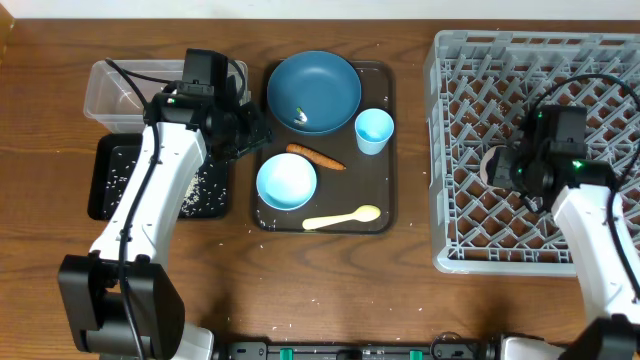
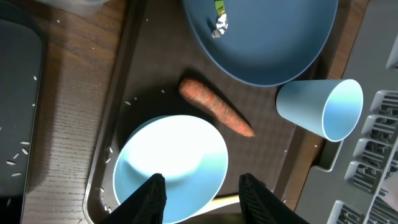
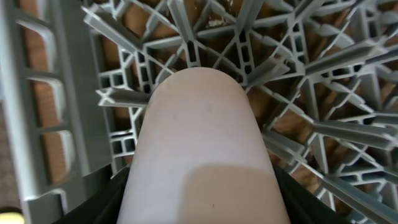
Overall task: Sort waste into correct bins and load items into the dishwasher rack
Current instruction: 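Move the pink cup into the rack with the right gripper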
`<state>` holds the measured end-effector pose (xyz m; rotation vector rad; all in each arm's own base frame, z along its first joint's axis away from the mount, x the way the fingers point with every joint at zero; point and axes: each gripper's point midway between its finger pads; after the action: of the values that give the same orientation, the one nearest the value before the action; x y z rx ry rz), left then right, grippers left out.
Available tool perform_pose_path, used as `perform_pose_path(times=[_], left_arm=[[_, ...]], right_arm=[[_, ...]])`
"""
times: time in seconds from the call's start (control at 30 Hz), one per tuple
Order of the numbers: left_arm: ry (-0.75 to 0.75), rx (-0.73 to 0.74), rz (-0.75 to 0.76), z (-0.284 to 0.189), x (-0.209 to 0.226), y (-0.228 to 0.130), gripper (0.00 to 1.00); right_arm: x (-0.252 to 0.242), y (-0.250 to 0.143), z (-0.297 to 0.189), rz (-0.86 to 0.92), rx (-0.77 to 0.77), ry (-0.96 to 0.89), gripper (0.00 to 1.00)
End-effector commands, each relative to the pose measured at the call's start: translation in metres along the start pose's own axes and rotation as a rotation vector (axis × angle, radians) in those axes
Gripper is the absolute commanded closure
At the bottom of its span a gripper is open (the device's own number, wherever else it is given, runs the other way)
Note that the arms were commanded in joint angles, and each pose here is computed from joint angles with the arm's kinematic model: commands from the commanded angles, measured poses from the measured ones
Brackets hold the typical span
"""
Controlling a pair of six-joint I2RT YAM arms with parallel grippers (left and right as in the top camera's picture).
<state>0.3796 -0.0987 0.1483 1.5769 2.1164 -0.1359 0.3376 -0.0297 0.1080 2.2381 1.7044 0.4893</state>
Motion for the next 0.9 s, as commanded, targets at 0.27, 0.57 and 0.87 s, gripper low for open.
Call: perform_pose_path(times=[0.27, 0.57, 0.87], left_arm=[[-0.009, -0.011, 0.152, 0.002, -0.014, -0.002, 0.59], [0.004, -0.128, 0.392, 0.018, -0.071, -0.006, 0.57], [-0.019, -0.262, 0.542, 0.066, -0.132, -0.005, 0.46]], right_arm=[[0.013, 0.012, 0.004, 0.008, 0.003, 0.063, 0.01], [0.027, 0.05, -0.056, 0.005, -0.02, 0.104, 0.01], [0.027, 0.049, -0.069, -0.002, -0.003, 0.1, 0.01]])
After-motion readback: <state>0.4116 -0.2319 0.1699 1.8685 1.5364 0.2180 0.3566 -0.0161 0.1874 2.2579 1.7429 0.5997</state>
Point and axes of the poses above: each gripper's point midway between its finger pads, its own z axis out along the fingers, its own x axis along the line the jaws close on, y = z × x, and after that the axes turned 2 degrees about z, right-handed
